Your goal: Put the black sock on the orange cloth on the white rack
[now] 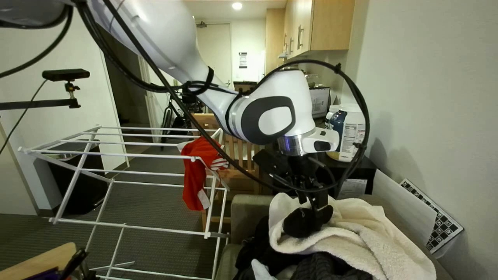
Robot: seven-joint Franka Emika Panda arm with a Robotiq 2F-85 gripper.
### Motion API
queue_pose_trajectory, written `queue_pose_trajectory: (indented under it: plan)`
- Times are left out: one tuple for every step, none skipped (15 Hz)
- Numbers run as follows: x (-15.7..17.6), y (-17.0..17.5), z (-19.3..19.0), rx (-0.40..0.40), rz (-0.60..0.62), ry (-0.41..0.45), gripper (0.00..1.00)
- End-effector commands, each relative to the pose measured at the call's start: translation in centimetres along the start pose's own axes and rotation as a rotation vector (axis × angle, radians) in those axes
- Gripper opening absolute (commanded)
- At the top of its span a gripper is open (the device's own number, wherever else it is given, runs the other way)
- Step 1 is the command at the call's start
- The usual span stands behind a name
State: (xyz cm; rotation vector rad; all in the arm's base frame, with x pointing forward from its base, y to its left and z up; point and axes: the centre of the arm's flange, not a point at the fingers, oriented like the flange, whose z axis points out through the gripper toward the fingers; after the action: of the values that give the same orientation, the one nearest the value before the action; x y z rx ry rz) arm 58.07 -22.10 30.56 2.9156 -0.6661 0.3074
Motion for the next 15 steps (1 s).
queue_pose_trajectory:
  plan:
    - [0.3, 0.6, 1.5, -0.002, -0.02, 0.03, 0.97]
    - [0.2, 0.6, 1.8, -0.002, -0.016, 0.032, 0.99]
    - [0.2, 0.6, 2.1, -0.004, -0.015, 0.032, 1.0]
    - [0.2, 0.5, 2.3, -0.004, -0.011, 0.034, 1.0]
    - [0.3, 0.5, 2.5, -0.009, -0.005, 0.038, 1.0]
    - [0.4, 0.5, 2.6, -0.014, 0.004, 0.043, 1.0]
    - [0.5, 0.5, 2.5, -0.022, 0.021, 0.054, 1.0]
    - [0.6, 0.7, 2.4, -0.028, 0.036, 0.062, 1.0]
    - [0.7, 0.8, 2.2, -0.034, 0.052, 0.071, 1.0]
    - [0.8, 0.9, 2.1, -0.037, 0.062, 0.073, 1.0]
    - [0.9, 1.0, 2.0, -0.042, 0.071, 0.077, 1.0]
    - [0.9, 1.1, 2.0, -0.045, 0.078, 0.08, 1.0]
    - [1.0, 1.2, 2.0, -0.049, 0.087, 0.082, 0.95]
    - [1.0, 1.3, 2.0, -0.051, 0.093, 0.083, 0.84]
    - [1.0, 1.3, 2.0, -0.053, 0.1, 0.082, 0.71]
